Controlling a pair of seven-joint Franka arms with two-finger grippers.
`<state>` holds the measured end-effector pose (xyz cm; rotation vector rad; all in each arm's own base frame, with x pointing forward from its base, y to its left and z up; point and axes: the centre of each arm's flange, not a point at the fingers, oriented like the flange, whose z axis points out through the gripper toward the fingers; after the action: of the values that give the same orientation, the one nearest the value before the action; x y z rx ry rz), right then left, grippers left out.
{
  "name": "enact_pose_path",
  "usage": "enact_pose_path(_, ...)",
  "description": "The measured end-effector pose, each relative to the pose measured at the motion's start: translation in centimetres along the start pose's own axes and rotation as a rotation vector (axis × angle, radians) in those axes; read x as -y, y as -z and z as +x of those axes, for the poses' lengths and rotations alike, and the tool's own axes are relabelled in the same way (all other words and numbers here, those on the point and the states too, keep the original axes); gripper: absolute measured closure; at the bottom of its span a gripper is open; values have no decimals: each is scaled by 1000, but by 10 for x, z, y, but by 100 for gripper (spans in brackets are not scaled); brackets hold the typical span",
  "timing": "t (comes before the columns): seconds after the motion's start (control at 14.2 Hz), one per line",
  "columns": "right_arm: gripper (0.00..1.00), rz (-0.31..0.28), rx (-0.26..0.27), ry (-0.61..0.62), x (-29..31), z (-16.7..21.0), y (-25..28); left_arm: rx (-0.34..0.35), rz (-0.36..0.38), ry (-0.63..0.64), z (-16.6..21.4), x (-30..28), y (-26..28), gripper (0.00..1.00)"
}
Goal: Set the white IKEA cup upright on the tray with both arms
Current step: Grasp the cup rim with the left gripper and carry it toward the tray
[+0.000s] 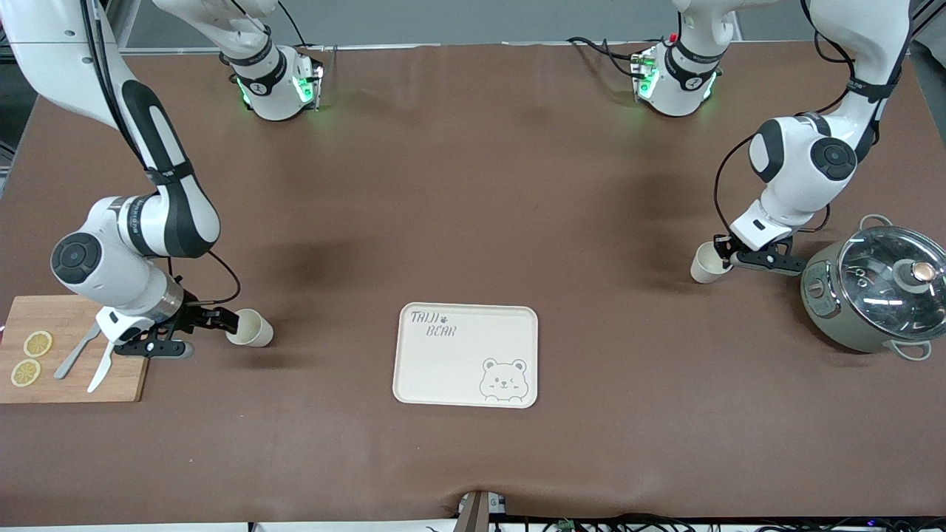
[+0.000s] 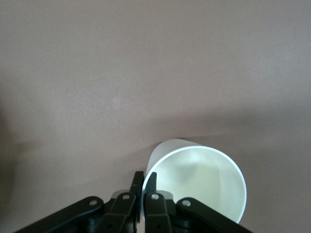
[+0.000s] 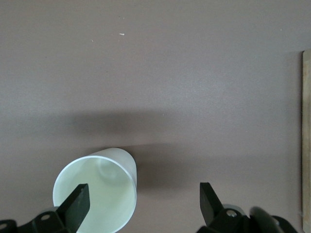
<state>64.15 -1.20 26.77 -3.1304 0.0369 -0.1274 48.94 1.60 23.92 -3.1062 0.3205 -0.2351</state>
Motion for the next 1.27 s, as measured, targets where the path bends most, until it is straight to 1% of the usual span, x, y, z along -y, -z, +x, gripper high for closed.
enact_pose_path(0.07,0,0,-3,0,0,0,-2,-3,-3,5,7,-4,4,95)
enact_pose_path(0.21,0,1,-11,0,0,0,-7,15,-16,22,31,-17,18,95)
enact_pose_path(0.49,0,2,-3,5,0,-3,-18,45,-43,76,89,-61,68,95)
enact_pose_path(0.64,0,2,2,11,0,-5,-22,49,-54,100,111,-85,93,95)
enact_pose_path(0.78,0,2,6,15,-1,-5,-25,69,-64,118,131,-110,118,95)
enact_pose_path(0.99,0,1,-12,28,-3,-8,-32,115,-81,162,165,-158,149,95)
enact_pose_path(1.27,0,0,-19,39,-5,-11,-39,133,-85,223,194,-224,161,95)
